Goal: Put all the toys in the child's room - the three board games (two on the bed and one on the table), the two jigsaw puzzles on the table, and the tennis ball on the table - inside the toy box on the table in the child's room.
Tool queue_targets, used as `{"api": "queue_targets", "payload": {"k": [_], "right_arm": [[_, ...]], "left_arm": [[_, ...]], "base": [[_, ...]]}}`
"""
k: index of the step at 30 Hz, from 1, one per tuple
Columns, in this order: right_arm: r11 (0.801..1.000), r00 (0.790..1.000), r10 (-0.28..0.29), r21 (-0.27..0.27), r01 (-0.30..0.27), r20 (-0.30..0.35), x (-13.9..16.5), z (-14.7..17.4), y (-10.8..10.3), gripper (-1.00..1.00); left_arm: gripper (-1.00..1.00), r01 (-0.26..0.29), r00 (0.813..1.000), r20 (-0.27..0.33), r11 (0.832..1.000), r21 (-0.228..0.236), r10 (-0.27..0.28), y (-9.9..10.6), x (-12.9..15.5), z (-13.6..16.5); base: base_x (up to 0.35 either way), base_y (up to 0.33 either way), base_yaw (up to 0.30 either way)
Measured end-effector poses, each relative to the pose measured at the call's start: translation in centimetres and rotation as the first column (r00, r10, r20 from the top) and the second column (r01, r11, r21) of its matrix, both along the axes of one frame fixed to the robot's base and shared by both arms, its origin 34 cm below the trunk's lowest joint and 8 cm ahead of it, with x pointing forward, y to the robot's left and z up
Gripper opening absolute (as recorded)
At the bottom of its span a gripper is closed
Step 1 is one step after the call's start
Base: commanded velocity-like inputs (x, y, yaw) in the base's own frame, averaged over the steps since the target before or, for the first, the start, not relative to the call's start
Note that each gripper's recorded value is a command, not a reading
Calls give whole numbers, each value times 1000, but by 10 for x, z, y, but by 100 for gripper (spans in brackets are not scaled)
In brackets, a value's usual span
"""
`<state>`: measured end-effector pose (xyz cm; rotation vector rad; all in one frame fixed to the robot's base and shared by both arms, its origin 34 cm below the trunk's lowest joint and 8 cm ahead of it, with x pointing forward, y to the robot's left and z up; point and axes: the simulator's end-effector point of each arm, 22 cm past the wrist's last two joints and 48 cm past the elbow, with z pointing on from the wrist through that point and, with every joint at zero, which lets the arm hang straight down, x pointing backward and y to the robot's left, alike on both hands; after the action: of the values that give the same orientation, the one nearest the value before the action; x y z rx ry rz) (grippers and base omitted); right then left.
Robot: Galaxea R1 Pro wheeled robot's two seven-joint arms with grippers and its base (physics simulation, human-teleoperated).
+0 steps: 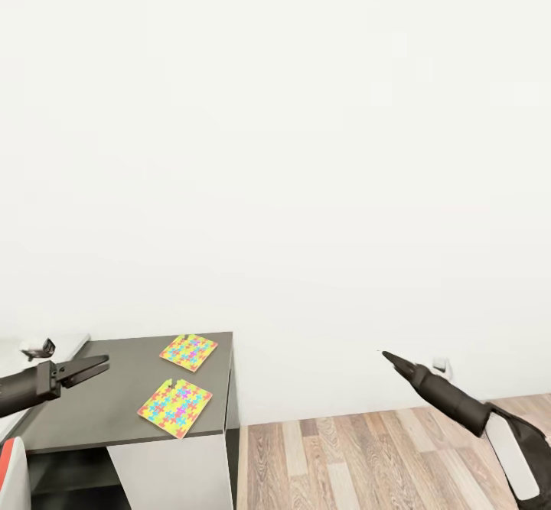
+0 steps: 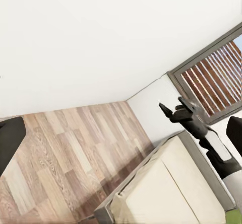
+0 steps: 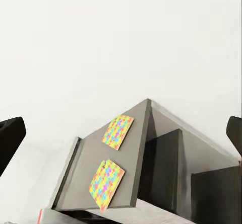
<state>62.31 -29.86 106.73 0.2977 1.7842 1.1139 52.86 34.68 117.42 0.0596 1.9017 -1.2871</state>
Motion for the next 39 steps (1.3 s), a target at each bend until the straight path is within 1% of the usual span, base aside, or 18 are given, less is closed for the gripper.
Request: {"api": "queue_targets", "payload": {"k": [1,2,3,4,6,9,12,13,14,16,17,18,20,23,25,28,34,39], "right_arm": [[1000,1000,-3,-12,3,-26,4,-8,2,100],[999,998,0,-37,-2,-70,11,-21,8,100],[998,994,11,-60,-18,-113,16,-34,17,100],[997,991,18,-71,-28,-133,18,-41,21,100],[992,980,47,-106,-69,-192,26,-58,38,100],[987,973,68,-130,-99,-221,30,-66,49,100],[982,968,78,-151,-116,-241,32,-71,55,100],[981,966,77,-156,-118,-246,32,-73,55,100],[980,966,77,-159,-119,-248,32,-73,55,100],[979,965,79,-161,-122,-252,32,-74,56,100],[979,965,80,-160,-123,-251,32,-74,56,100],[980,965,81,-159,-123,-249,32,-73,56,100],[980,966,84,-155,-124,-244,32,-72,56,100],[980,968,96,-146,-133,-233,32,-68,59,100],[981,969,109,-136,-142,-221,31,-65,62,100],[981,972,119,-130,-147,-202,32,-61,64,100],[983,983,115,-124,-133,-143,37,-50,62,100],[983,984,133,-107,-147,-122,36,-46,63,100]], "left_arm": [[100,-2,1000,-3,1000,8,2,1,0,-2],[100,-7,1000,-11,1000,29,8,2,1,-7],[100,-13,1000,-20,998,54,14,4,2,-12],[100,-16,1000,-24,998,68,18,5,2,-15],[100,-24,999,-43,993,118,30,5,4,-30],[100,-28,998,-56,987,158,38,2,7,-41],[100,-62,996,-41,972,225,73,8,23,-42],[100,-94,994,-27,961,262,105,14,33,-42],[100,-112,992,-21,953,281,123,17,39,-42],[100,-182,981,-4,923,338,195,24,59,-51],[100,-198,977,-3,916,348,212,24,63,-54],[100,-225,970,-2,903,365,242,24,69,-59],[100,-256,960,-3,886,387,278,26,76,-65],[100,-277,952,-6,872,403,305,28,79,-70],[100,-286,949,-5,867,408,315,30,80,-71],[100,-291,947,-5,865,409,321,31,81,-71],[100,-284,948,-11,866,412,317,27,81,-75],[100,-282,948,-17,865,415,317,27,82,-79]], "base": [[0,0,0],[0,0,0],[0,0,0],[0,0,0],[0,0,0],[0,0,0],[0,0,0],[0,0,0],[0,0,0],[0,0,0],[0,0,0],[0,0,0],[0,0,0],[0,0,0],[0,0,0],[0,0,0],[0,0,6],[15,0,47]]}}
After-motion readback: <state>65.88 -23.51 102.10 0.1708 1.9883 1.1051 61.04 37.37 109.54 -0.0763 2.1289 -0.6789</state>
